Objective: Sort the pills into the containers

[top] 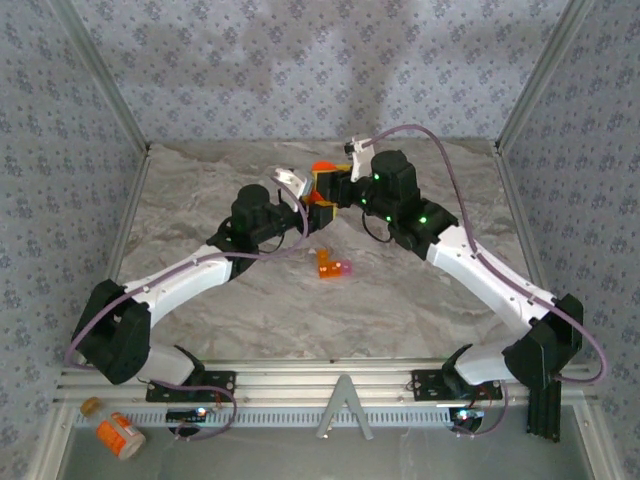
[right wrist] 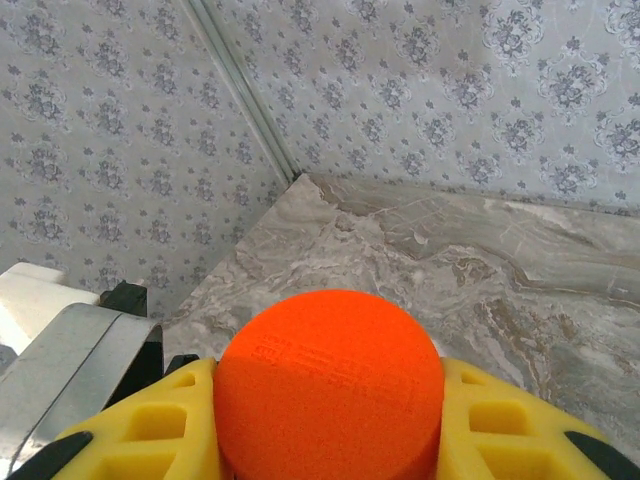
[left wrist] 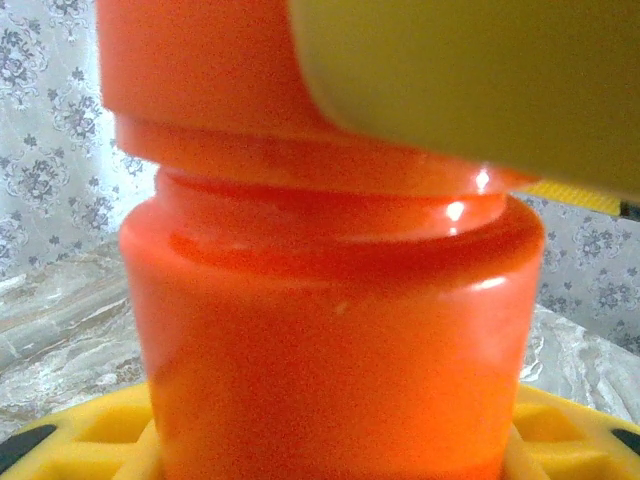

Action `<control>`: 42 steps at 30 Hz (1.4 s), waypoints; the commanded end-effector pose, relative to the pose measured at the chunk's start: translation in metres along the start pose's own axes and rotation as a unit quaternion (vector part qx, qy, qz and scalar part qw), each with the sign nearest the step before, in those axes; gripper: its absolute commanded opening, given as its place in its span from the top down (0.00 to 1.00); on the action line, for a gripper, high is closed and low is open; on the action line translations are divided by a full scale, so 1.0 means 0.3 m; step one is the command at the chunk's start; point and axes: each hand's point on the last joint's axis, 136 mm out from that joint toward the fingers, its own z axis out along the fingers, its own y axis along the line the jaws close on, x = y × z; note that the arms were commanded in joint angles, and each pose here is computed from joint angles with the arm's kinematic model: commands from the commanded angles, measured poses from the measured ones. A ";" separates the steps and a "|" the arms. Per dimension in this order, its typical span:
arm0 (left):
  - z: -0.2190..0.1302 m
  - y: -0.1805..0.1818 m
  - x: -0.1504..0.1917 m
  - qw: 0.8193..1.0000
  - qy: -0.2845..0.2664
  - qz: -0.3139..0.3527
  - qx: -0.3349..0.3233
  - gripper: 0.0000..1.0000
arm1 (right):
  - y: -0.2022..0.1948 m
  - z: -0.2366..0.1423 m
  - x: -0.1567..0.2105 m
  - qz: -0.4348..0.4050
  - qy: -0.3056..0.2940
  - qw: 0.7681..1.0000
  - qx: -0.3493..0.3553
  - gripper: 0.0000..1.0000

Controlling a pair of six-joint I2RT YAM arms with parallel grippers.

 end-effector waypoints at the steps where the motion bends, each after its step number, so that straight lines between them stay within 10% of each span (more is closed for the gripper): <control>1: -0.041 -0.083 -0.303 0.990 -0.127 0.053 0.024 1.00 | -0.008 -0.008 0.179 -0.002 0.104 0.995 -0.005 0.81; 23: -0.015 -0.049 -0.248 0.993 -0.111 0.040 0.022 1.00 | -0.019 -0.193 -0.023 0.034 0.031 0.997 -0.059 0.17; 42: -0.067 -0.166 -0.091 0.971 -0.015 0.013 0.239 1.00 | -0.014 -0.283 -0.162 0.058 0.055 0.978 -0.192 0.12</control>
